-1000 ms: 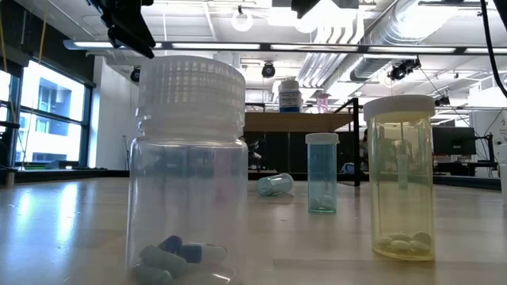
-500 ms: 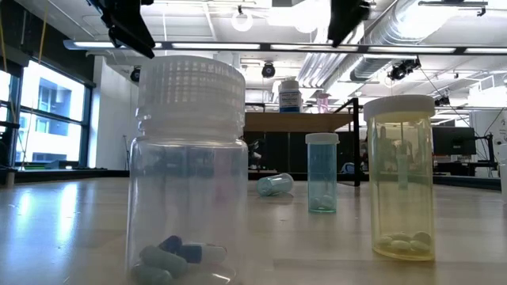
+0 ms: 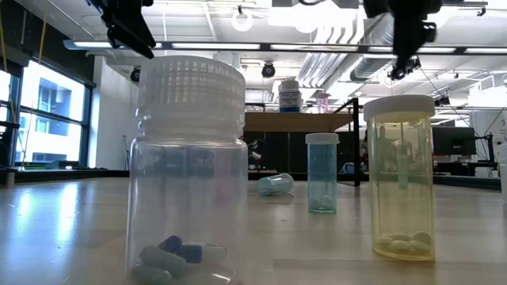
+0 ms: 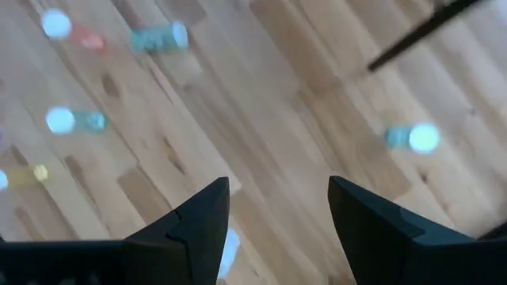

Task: Pick and place medicine bottles onto shelf by color
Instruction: Put the top transparent pill bottle on the shelf

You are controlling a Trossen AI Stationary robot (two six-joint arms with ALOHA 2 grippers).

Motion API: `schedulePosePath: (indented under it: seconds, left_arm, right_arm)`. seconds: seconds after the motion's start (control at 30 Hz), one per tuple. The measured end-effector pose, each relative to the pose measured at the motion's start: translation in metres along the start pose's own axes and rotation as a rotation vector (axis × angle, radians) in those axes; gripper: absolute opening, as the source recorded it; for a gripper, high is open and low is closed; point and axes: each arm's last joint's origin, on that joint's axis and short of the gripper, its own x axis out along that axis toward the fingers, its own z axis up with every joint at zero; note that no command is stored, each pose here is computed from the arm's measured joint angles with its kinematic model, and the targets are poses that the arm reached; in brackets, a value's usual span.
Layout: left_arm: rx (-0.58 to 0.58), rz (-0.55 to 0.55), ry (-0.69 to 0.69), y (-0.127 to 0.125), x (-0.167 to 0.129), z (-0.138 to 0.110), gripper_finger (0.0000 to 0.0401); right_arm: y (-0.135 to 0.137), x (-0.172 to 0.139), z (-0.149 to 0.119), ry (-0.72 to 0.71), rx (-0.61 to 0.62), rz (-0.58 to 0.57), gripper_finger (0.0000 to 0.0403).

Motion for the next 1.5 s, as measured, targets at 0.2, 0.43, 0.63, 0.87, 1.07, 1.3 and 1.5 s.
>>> schedulePosePath:
  seconds: [0.2, 0.43, 0.63, 0.87, 1.07, 1.3, 1.5]
  left_arm:
    - [-0.061, 0.000, 0.000, 0.000, 0.000, 0.000, 0.0229]
    - [-0.132, 0.001, -0.001, 0.000, 0.000, 0.000, 0.0229]
    - [-0.181, 0.023, -0.003, 0.001, 0.000, 0.000, 0.0229]
    - [-0.213, 0.023, -0.003, 0.001, 0.000, 0.000, 0.0229]
    - [-0.233, 0.023, -0.004, 0.001, 0.000, 0.000, 0.0229]
    - [-0.233, 0.023, -0.004, 0.001, 0.000, 0.000, 0.0229]
    - [-0.232, 0.023, -0.004, 0.001, 0.000, 0.000, 0.0229]
  right_arm:
    - [-0.013, 0.017, -0.023, 0.083, 0.022, 0.010, 0.0207]
    - [-0.023, 0.043, -0.045, 0.194, 0.106, 0.025, 0.0207]
    - [-0.025, 0.063, -0.055, 0.284, 0.244, 0.056, 0.0207]
    - [-0.017, 0.076, -0.068, 0.354, 0.340, 0.083, 0.0207]
    - [0.004, 0.074, -0.077, 0.297, 0.326, 0.126, 0.0207]
    - [0.019, 0.077, -0.089, 0.252, 0.289, 0.074, 0.0207]
    - [0.034, 0.088, -0.094, 0.267, 0.262, 0.062, 0.0207]
